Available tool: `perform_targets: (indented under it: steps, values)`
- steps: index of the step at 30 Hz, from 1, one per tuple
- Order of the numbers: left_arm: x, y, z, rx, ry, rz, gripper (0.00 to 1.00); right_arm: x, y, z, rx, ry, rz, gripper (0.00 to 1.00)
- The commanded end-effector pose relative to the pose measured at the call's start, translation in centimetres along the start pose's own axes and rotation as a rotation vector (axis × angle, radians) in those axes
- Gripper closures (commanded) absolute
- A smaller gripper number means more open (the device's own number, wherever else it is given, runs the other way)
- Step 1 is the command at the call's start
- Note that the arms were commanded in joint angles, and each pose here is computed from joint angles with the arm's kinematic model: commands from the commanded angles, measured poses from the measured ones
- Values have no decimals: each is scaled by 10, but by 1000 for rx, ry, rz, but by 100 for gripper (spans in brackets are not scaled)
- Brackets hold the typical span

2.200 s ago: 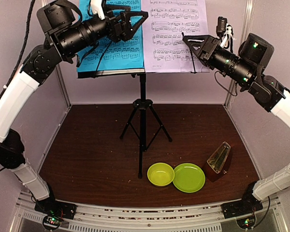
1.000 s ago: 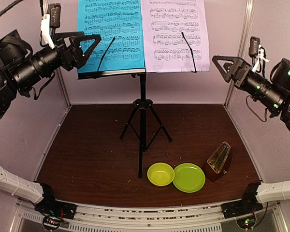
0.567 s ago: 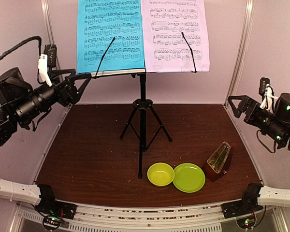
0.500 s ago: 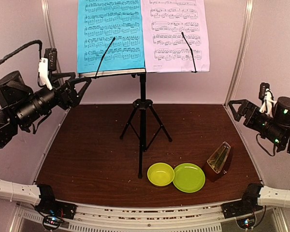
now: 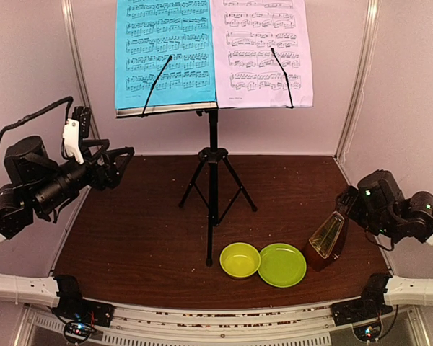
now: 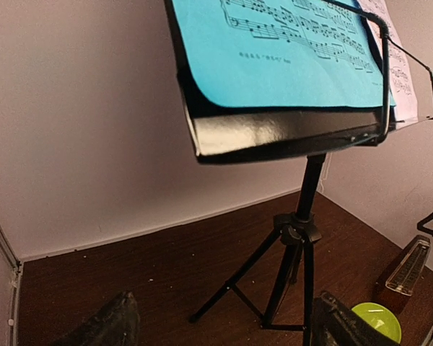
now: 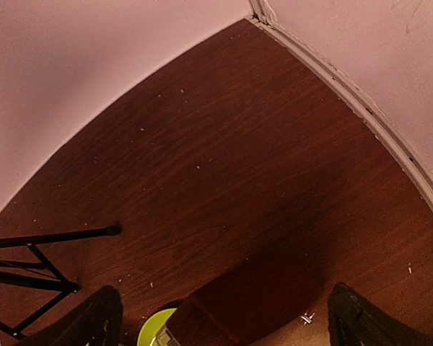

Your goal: Set up the instrument practice props

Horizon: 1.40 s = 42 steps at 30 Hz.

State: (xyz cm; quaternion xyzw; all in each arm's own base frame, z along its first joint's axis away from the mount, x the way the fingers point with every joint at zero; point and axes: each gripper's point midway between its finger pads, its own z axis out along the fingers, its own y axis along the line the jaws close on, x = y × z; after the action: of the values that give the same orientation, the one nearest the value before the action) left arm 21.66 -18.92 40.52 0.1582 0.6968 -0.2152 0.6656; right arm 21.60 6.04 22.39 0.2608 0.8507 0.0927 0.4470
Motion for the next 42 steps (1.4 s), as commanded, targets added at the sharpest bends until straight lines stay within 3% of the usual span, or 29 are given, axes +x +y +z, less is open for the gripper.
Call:
perform_targets:
  steps: [1, 9, 24, 30, 37, 42]
  values:
    - [2, 8, -1, -38, -6, -27, 15, 9, -16, 10, 118, 8, 69, 0]
    - [10, 6, 3, -34, -4, -60, 15, 29, -16, 23, 212, 83, 120, 0]
    - [15, 11, 5, -67, 4, -67, 15, 49, -24, 29, 262, 92, 257, 7]
    - [17, 14, 3, -79, 8, -72, 15, 40, -20, 30, 250, 55, 241, 14]
    - [19, 18, -2, -87, 5, -84, 15, 14, -4, 22, 207, -11, 197, 34]
    - [24, 12, -1, -54, 19, -78, 16, 2, 11, 21, 168, -35, 134, 43]
